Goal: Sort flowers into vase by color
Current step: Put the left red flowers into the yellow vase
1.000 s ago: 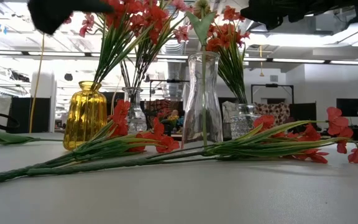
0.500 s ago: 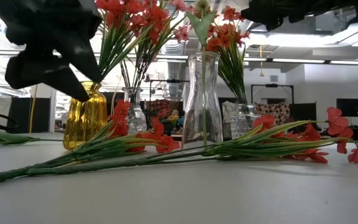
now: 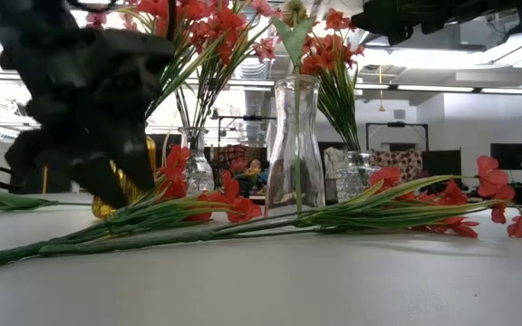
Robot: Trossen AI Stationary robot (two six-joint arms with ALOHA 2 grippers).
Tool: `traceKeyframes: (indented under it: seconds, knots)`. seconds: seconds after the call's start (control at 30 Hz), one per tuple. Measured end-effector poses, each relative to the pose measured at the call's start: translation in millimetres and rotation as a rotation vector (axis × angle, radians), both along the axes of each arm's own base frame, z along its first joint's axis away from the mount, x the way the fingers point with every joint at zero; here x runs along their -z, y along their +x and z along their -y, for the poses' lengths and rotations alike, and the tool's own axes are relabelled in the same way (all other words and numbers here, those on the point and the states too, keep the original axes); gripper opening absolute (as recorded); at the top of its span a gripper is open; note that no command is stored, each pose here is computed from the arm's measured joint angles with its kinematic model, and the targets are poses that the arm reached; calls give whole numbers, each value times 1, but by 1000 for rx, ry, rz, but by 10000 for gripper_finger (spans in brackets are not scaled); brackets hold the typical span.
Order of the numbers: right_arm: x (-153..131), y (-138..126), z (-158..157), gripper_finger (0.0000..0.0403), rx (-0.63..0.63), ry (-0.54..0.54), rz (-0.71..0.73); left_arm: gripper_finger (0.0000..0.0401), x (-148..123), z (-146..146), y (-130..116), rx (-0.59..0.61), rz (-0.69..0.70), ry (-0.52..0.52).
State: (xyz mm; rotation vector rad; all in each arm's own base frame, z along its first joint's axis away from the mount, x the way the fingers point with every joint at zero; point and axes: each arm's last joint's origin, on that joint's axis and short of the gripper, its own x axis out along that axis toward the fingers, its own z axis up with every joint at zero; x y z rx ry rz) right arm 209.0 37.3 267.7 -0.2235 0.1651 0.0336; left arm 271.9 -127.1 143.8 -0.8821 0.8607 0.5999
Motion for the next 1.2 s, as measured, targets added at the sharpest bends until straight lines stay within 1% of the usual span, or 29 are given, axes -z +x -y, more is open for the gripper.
traceKeyframes:
  seconds: [0.13, 0.23, 0.37, 0.47, 0.73, 0.77, 1.0, 1.2]
  knots:
    - [0, 0, 0, 218, 0, 0, 0, 185, 11, 0, 8, 4, 4, -18]
    - [0, 0, 0, 218, 0, 0, 0, 184, 14, -1, 12, 5, 5, -29]
    - [0, 0, 0, 218, 0, 0, 0, 165, 14, -2, 12, 10, -7, -46]
    - [0, 0, 0, 218, 0, 0, 0, 131, 14, -2, 12, 10, -10, -48]
    - [0, 0, 0, 218, 0, 0, 0, 17, 15, -2, 11, 3, -14, -64]
    - [0, 0, 0, 218, 0, 0, 0, 10, 15, -2, 11, 3, -14, -64]
    - [0, 0, 0, 218, 0, 0, 0, 5, 9, 0, 9, 26, 5, -57]
    - [0, 0, 0, 218, 0, 0, 3, 3, -18, 7, 3, 97, 118, -25]
